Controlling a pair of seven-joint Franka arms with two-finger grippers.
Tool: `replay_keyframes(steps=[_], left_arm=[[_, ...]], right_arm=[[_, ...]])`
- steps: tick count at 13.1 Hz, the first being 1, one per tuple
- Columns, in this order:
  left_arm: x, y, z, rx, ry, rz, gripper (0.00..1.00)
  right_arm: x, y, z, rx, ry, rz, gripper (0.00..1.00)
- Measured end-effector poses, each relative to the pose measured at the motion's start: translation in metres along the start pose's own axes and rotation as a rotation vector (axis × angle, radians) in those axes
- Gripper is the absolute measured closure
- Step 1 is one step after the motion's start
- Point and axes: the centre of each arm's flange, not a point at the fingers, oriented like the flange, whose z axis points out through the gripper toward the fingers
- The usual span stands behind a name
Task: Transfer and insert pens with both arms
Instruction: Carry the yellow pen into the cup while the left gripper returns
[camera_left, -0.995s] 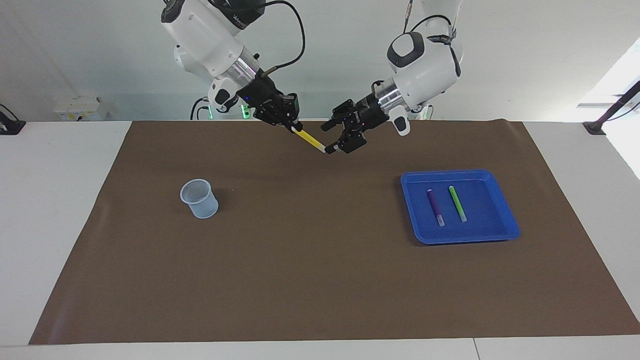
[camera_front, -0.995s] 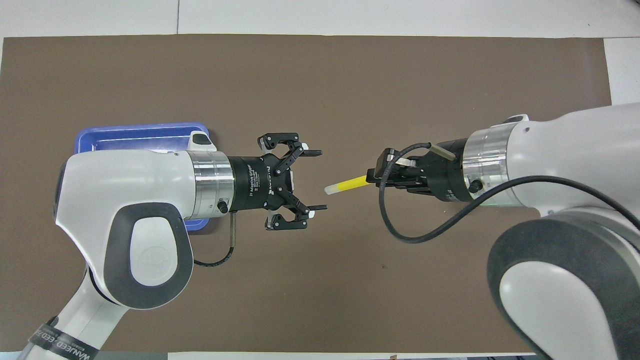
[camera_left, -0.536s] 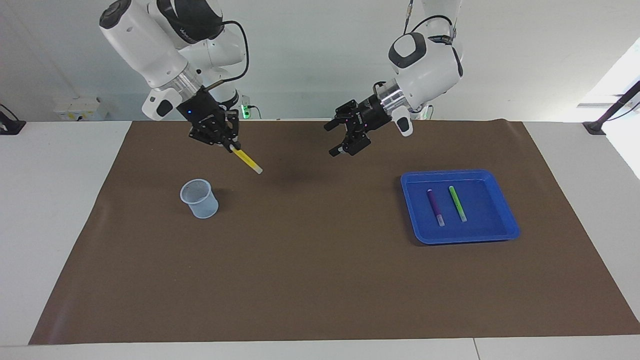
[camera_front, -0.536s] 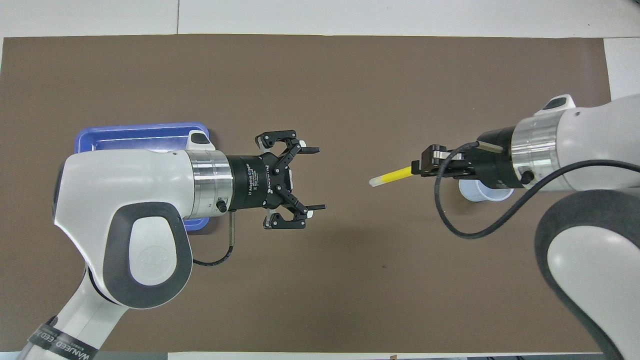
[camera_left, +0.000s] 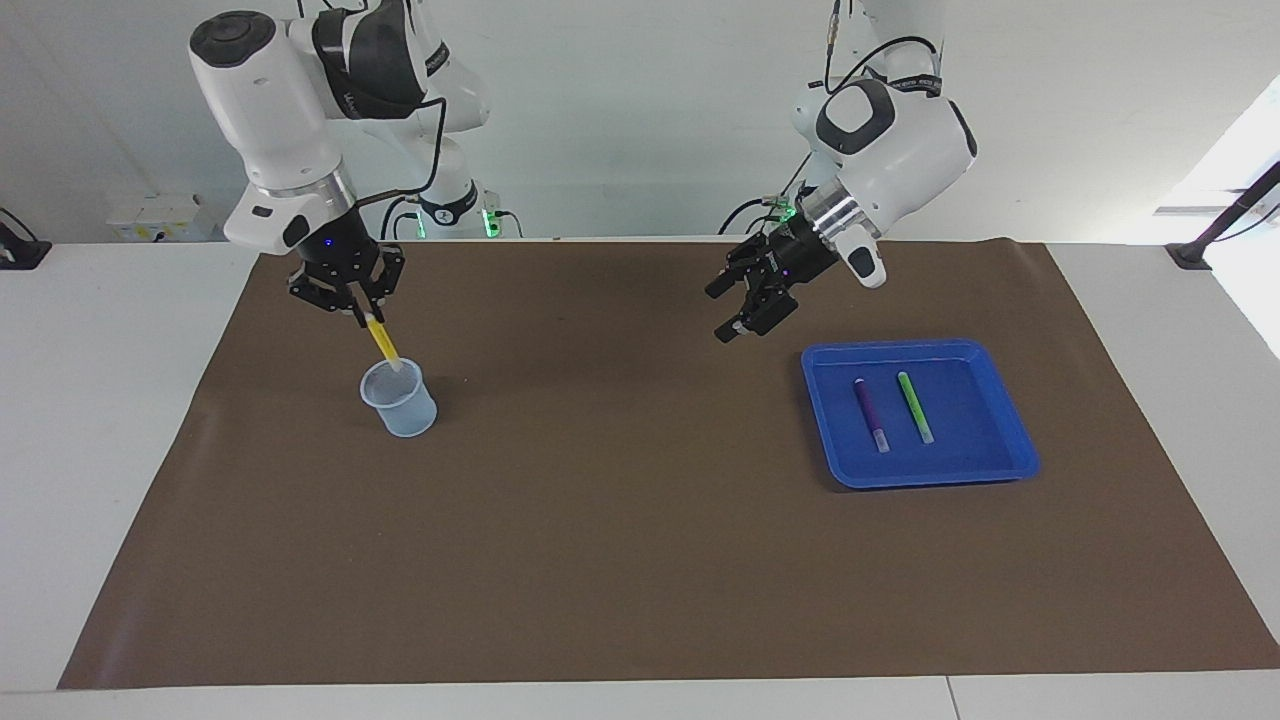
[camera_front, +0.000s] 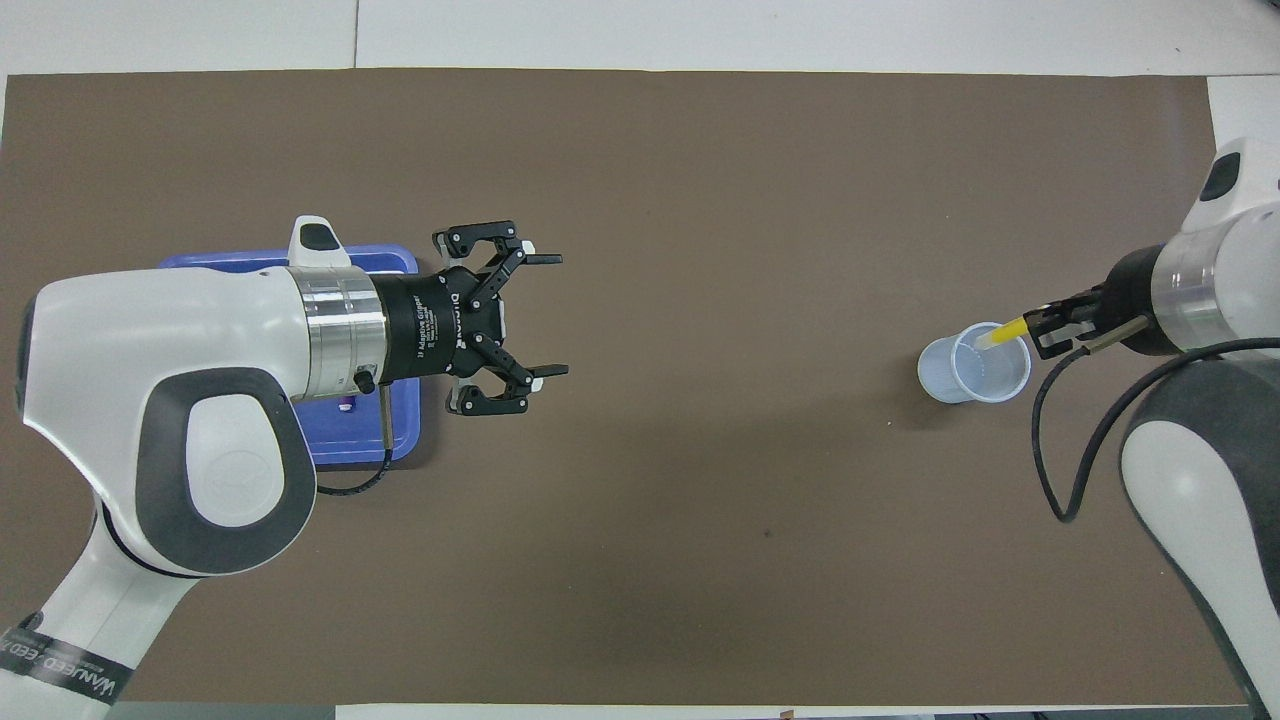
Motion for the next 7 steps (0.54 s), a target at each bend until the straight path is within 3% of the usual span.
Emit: replay_keyframes(steps=[2, 7], left_arm=[[0.018, -0.003, -0.004, 0.066, 0.036, 0.121, 0.0], [0.119, -0.006, -0.038, 0.234, 0.145, 0.44, 0.0]], right_arm=[[-0.006, 0.013, 0.022, 0.008, -0.022, -0.002, 0.83], [-0.017, 0.008, 0.088, 0.025, -0.064, -0.003, 0.83]])
